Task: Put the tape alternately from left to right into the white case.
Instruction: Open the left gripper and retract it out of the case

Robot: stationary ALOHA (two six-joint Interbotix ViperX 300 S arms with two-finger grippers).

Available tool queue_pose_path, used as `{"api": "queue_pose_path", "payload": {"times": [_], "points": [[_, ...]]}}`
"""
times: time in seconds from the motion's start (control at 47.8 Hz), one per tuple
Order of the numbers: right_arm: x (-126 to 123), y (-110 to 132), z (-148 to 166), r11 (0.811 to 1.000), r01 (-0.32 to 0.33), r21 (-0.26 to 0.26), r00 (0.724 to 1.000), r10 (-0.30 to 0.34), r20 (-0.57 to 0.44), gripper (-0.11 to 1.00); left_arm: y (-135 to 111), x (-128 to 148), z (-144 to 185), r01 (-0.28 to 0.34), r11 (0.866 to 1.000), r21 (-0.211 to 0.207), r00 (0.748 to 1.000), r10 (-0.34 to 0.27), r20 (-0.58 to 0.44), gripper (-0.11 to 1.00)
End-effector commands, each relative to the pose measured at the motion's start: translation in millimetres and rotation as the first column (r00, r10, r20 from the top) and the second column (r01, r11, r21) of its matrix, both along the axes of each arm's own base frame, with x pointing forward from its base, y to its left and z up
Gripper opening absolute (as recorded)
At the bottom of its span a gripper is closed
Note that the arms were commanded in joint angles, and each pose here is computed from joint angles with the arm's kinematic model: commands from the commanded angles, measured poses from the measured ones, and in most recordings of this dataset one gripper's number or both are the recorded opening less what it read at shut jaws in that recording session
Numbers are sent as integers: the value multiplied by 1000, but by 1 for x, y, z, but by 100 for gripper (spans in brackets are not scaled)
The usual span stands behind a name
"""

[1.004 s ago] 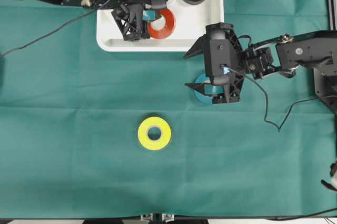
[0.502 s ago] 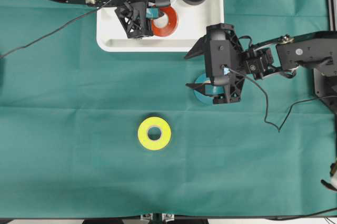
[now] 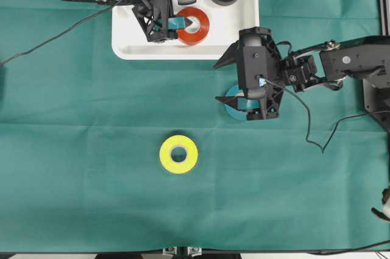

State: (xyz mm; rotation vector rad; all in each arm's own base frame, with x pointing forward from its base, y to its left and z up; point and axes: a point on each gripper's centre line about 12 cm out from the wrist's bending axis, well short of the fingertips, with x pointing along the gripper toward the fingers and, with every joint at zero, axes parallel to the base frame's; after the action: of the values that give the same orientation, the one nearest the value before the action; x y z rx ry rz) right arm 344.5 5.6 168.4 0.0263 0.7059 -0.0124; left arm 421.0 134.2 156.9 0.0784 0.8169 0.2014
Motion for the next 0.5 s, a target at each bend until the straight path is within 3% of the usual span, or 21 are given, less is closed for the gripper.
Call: {"api": "queue_pose_path", "payload": {"times": [0.0,0.481], "points": [[2,2,6,1000,-3,7,1000,3,23,84,-3,1,20,7,1000,16,999,-7,46,85],[2,2,7,1000,-3,7,1000,3,26,84,-23,-6,20,46,999,8,998,-46,30,84]]}}
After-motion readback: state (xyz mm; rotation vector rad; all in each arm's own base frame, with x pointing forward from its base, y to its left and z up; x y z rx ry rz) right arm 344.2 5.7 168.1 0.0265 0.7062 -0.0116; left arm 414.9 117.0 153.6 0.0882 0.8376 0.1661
